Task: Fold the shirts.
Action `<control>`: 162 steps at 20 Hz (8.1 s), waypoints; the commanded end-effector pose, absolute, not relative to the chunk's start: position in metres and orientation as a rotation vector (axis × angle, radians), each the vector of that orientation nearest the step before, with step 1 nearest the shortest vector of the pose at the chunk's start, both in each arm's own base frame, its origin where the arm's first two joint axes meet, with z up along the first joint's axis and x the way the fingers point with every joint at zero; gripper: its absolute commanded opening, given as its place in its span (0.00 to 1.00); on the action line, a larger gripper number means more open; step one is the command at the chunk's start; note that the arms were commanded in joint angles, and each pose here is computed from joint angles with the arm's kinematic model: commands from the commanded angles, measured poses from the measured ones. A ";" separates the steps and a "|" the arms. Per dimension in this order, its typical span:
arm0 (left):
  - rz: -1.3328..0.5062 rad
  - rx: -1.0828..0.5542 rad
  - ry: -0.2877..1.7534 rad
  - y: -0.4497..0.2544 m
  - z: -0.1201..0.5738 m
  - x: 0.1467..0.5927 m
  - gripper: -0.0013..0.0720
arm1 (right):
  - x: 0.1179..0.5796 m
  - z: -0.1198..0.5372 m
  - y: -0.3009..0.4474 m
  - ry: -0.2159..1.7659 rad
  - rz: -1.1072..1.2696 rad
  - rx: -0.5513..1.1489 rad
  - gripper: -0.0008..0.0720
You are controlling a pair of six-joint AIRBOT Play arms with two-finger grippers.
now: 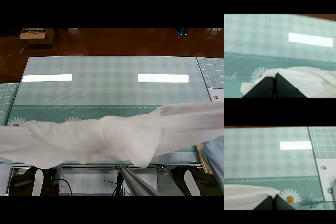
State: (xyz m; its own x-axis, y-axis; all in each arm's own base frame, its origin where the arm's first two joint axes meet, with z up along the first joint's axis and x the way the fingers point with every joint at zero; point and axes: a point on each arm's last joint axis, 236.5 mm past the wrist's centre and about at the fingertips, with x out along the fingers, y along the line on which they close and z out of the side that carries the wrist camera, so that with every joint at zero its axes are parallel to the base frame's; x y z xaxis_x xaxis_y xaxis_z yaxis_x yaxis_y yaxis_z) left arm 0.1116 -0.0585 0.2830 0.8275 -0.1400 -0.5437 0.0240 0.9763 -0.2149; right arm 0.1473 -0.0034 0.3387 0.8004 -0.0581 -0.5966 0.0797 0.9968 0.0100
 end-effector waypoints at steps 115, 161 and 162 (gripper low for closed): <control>-0.360 -0.314 0.759 -0.052 0.179 0.331 0.04 | 0.547 0.254 0.089 0.571 0.398 0.401 0.04; -0.430 -0.364 1.071 -0.084 0.031 0.356 0.04 | 0.253 -0.102 0.090 1.252 0.003 0.898 0.73; -0.430 -0.365 1.071 -0.084 0.032 0.356 0.04 | 0.259 -0.106 0.099 1.240 0.008 0.891 0.73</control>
State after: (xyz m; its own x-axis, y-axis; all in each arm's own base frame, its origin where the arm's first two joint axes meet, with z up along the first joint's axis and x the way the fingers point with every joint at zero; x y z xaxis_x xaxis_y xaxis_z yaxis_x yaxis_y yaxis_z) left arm 0.3562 -0.0835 0.0316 0.4115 -0.5048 -0.7588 0.1596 0.8596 -0.4854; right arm 0.2442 0.0830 -0.0916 0.3302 0.5008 -0.8001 0.4360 0.6709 0.5999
